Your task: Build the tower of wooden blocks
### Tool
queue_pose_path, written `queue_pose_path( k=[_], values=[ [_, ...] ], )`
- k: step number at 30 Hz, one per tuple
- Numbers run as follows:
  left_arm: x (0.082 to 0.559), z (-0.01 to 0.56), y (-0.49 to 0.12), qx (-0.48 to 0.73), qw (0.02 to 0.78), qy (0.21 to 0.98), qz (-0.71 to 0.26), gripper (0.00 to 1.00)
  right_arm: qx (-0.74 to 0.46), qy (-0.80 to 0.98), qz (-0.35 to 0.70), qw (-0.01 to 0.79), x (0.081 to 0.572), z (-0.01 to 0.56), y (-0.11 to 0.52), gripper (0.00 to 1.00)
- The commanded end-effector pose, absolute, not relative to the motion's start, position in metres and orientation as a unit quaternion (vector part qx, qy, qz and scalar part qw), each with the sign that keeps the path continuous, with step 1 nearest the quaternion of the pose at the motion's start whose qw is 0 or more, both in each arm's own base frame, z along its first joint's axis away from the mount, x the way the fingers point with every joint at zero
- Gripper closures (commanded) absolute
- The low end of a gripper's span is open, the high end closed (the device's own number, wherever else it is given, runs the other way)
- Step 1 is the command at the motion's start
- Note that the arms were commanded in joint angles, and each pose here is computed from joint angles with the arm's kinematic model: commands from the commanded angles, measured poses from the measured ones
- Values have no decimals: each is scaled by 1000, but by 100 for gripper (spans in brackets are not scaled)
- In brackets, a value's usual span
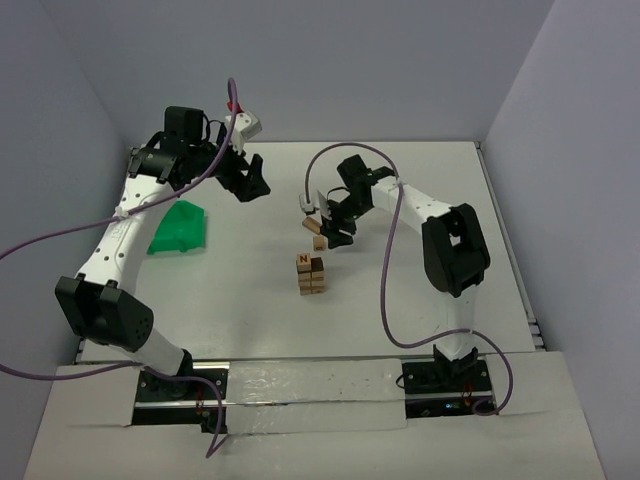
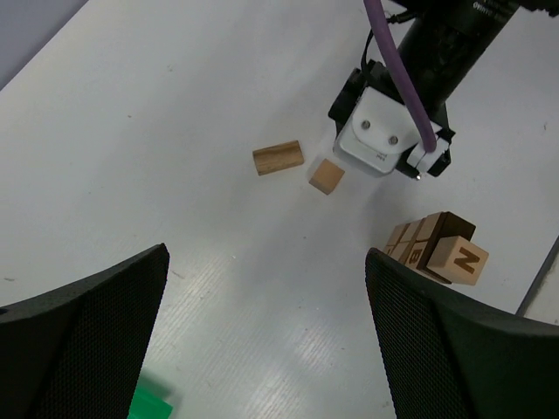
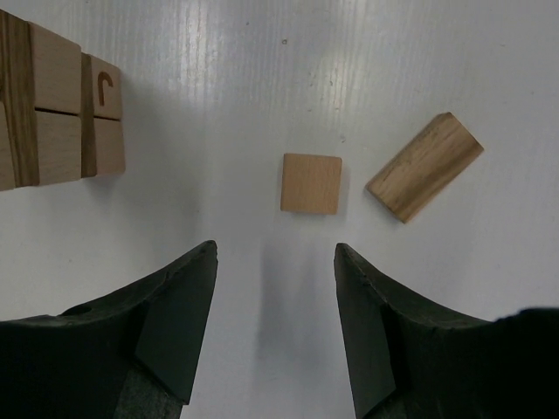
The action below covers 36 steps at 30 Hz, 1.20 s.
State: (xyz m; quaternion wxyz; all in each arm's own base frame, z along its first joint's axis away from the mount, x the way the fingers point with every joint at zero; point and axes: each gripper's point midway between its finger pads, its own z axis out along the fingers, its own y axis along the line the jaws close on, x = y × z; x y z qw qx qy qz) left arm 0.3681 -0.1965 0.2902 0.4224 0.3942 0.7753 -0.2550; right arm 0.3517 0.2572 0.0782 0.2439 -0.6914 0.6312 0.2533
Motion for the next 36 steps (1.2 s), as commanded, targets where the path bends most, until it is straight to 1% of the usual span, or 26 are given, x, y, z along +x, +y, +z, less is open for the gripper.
queue_pose_path(
  k=[1,10,19,26,31,32,36],
  values=[
    [384,300,-191,377,448,771,-250,1,-710,614,241,247,357,81,269,37],
    [395,293,-189,371,443,776,-253,1,-715,623,224,224,350,69,278,37],
    [396,289,-186,366,440,780,-252,1,-709,647,199,196,352,53,282,37],
    [394,288,-184,366,440,781,-251,1,-713,651,180,188,355,47,288,38],
    [393,285,-182,364,438,783,-249,1,-712,654,172,188,357,45,289,45],
    [393,286,-182,364,440,782,-249,1,-712,654,172,188,357,45,289,45],
    [392,284,-181,363,438,784,-249,1,-713,653,170,188,358,45,289,54]
  ],
)
